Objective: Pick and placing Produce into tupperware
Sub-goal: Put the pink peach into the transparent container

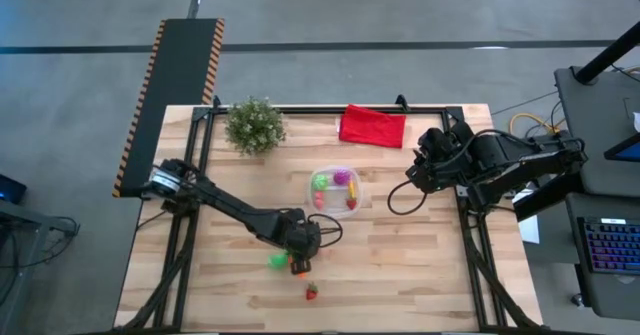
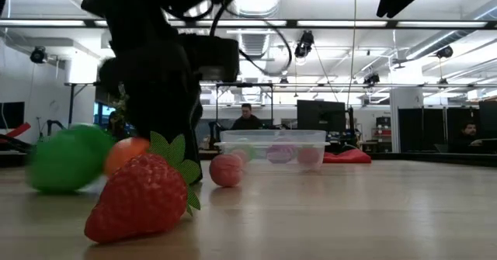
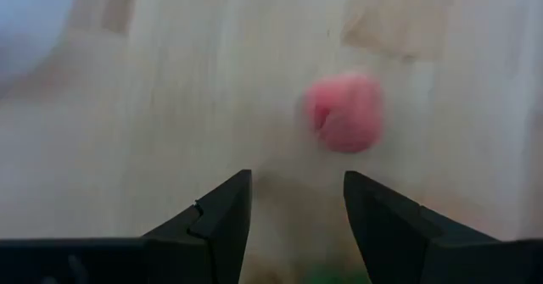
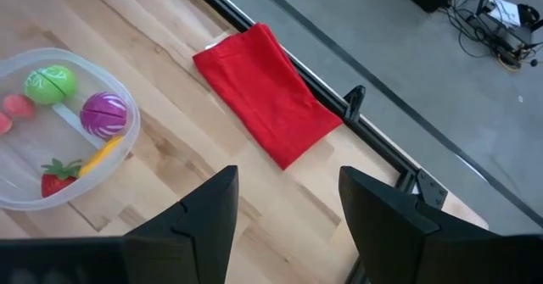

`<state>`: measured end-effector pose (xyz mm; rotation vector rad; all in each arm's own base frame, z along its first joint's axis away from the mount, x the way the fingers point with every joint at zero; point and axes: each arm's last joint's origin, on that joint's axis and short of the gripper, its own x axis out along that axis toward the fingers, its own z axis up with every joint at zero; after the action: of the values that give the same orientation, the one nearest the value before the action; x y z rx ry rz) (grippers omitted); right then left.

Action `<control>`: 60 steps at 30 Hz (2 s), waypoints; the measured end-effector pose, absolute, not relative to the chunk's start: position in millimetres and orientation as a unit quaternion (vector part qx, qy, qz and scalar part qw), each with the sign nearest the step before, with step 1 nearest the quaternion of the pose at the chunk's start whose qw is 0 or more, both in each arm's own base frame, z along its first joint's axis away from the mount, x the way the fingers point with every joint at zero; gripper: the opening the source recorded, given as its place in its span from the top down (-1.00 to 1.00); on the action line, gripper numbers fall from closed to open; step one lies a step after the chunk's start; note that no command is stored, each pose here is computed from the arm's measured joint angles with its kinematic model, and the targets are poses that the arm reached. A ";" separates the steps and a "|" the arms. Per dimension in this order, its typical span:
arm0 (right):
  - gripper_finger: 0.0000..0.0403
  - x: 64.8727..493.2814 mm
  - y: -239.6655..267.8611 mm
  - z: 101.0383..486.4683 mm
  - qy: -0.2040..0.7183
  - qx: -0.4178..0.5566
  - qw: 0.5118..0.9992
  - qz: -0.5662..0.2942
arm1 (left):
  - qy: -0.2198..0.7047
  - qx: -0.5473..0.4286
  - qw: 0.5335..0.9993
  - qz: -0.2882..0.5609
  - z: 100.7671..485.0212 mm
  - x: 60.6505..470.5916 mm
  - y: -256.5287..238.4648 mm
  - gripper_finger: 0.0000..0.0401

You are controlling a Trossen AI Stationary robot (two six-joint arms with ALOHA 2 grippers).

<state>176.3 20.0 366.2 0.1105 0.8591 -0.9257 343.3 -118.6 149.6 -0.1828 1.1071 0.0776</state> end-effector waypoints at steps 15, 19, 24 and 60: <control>0.01 176.5 20.1 364.1 0.401 0.054 0.804 -0.435 | 0.484 -0.075 0.871 0.040 167.4 352.7 -117.4 0.13; 0.01 176.4 20.0 363.9 0.402 0.054 0.804 -0.436 | 0.487 -0.073 0.869 0.042 161.9 353.5 -116.9 0.14; 0.01 176.4 20.0 363.9 0.402 0.054 0.804 -0.436 | 0.469 -0.080 0.879 0.039 156.6 361.2 -117.0 0.14; 0.01 176.4 20.3 356.1 0.418 0.046 0.797 -0.435 | 0.437 -0.016 0.898 0.051 184.8 366.3 -104.7 0.55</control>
<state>176.4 20.3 356.1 0.0988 0.8967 -0.9332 366.3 -104.7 184.8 -0.0335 0.9060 0.1048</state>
